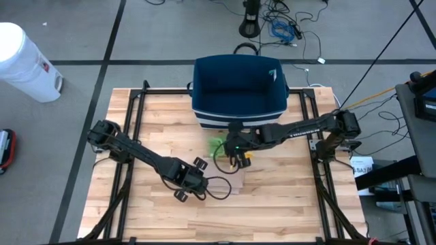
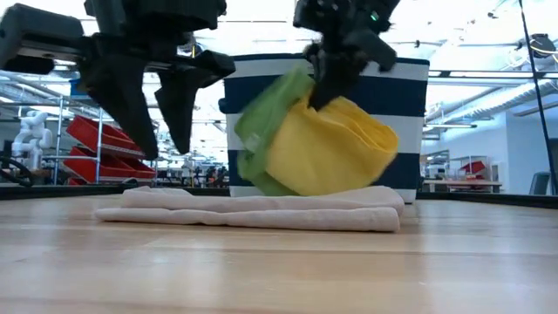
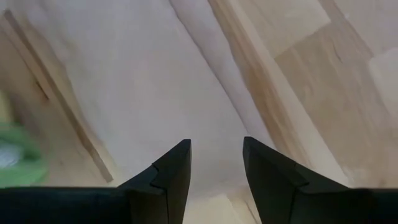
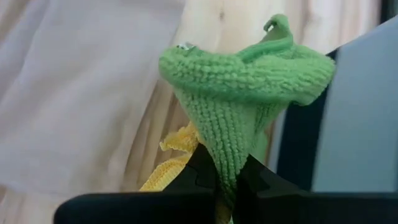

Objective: Fold towel
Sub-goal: Stack the folded towels on the light brown towel

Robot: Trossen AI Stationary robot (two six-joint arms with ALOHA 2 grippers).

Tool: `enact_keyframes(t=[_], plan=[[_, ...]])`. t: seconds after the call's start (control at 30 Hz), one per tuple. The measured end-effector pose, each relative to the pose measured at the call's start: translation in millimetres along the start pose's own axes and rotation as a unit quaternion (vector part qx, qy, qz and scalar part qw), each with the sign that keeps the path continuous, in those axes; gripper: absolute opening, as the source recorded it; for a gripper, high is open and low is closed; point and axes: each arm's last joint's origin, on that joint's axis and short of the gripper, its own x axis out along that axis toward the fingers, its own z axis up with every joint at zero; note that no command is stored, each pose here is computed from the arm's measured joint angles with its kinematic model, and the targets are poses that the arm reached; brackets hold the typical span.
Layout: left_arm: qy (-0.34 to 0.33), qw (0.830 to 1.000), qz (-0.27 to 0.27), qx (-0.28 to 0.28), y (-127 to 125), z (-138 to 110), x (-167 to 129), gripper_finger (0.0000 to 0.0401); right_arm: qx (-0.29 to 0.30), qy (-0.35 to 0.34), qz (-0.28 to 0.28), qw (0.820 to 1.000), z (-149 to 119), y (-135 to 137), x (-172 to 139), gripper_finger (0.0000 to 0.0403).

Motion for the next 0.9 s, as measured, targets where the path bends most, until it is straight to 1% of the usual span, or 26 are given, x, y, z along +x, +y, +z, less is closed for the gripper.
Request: enact_keyframes(t=[0.07,0.17,0.27,0.4,0.5,0.6,0.77,0.9], plan=[[0.002,1.000,-0.003,0.000,-2.5,0.0,-0.4,0.0154,0.006,-0.010,-0.003,1.000,9.4,-4.8,-4.6,0.0004],[0.006,1.000,-0.006,0.000,-6.9,-0.1,-1.0,0.0154,0.016,-0.018,0.029,0.999,19.4,-8.6,-5.6,0.0004],[0.008,1.000,-0.008,-0.001,-10.2,0.0,-1.6,0.0154,0.015,-0.008,0.053,0.998,23.7,-5.3,5.3,0.0004],[0.008,1.000,-0.009,0.001,-14.7,0.6,-2.3,0.0154,0.010,0.012,0.097,0.995,26.6,6.4,27.8,0.0004],[0.008,1.000,-0.010,-0.002,-16.8,0.9,-2.6,0.0154,0.015,0.026,0.106,0.994,28.7,13.6,41.5,0.0004],[0.012,1.000,-0.012,-0.001,-18.3,0.2,-2.9,0.0154,0.020,0.026,0.107,0.994,33.2,17.2,49.3,0.0004],[0.016,1.000,-0.012,-0.004,-18.3,-0.4,-2.9,0.0154,0.020,0.016,0.107,0.994,43.5,18.1,55.0,0.0004],[0.015,1.000,-0.012,-0.005,-18.2,-0.4,-2.9,0.0154,0.016,0.000,0.130,0.991,48.9,18.4,56.1,0.0009]])
